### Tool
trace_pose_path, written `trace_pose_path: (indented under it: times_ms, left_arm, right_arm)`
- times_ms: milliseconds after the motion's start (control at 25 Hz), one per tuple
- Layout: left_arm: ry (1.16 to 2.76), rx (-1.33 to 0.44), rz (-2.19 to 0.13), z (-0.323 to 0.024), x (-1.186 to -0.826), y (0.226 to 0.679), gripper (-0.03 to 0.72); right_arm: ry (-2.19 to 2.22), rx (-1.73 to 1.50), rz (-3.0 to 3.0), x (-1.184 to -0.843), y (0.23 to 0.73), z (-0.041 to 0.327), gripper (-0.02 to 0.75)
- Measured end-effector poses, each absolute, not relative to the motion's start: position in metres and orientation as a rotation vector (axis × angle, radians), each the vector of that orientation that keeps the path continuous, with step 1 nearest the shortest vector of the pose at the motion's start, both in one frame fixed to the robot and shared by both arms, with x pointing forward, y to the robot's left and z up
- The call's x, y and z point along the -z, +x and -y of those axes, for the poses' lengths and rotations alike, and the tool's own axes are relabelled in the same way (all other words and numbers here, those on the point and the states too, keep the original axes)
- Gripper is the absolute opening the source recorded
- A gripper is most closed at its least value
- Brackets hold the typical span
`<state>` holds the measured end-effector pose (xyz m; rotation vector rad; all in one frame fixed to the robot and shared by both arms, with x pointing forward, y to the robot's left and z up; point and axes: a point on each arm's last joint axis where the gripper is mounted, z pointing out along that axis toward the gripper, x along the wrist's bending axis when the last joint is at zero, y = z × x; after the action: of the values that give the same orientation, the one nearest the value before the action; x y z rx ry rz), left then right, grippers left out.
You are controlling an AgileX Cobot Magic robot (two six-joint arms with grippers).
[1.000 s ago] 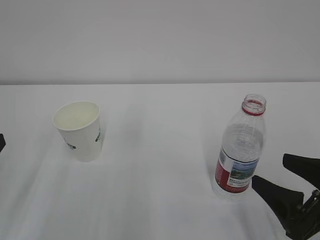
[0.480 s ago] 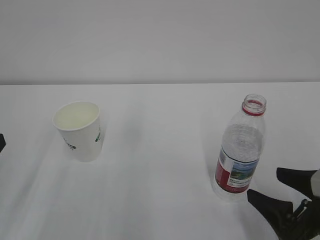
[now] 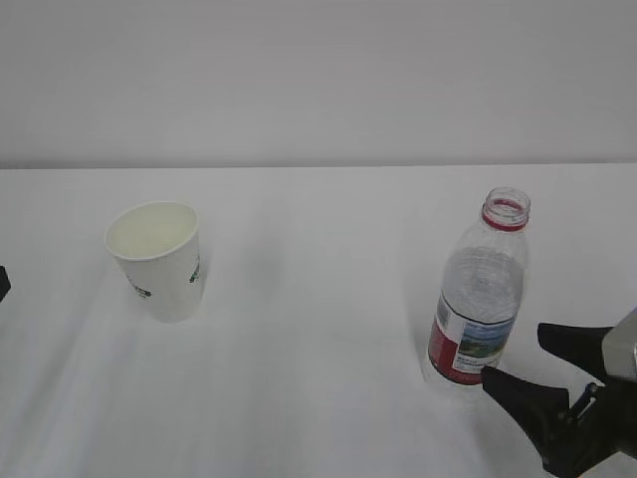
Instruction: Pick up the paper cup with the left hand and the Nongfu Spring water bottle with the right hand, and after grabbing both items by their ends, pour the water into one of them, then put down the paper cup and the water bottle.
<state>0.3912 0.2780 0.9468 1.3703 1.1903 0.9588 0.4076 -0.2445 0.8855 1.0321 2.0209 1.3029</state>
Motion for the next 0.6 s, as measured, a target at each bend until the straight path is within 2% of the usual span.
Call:
trace_pose_path:
  times_ms: [600]
  left_arm:
    - [1.37, -0.959, -1.19, -0.278, -0.947, 0.391, 0.622]
  right_arm:
    - [1.003, -1.322, -2.078, -0.87, 0.436, 0.239, 0.643]
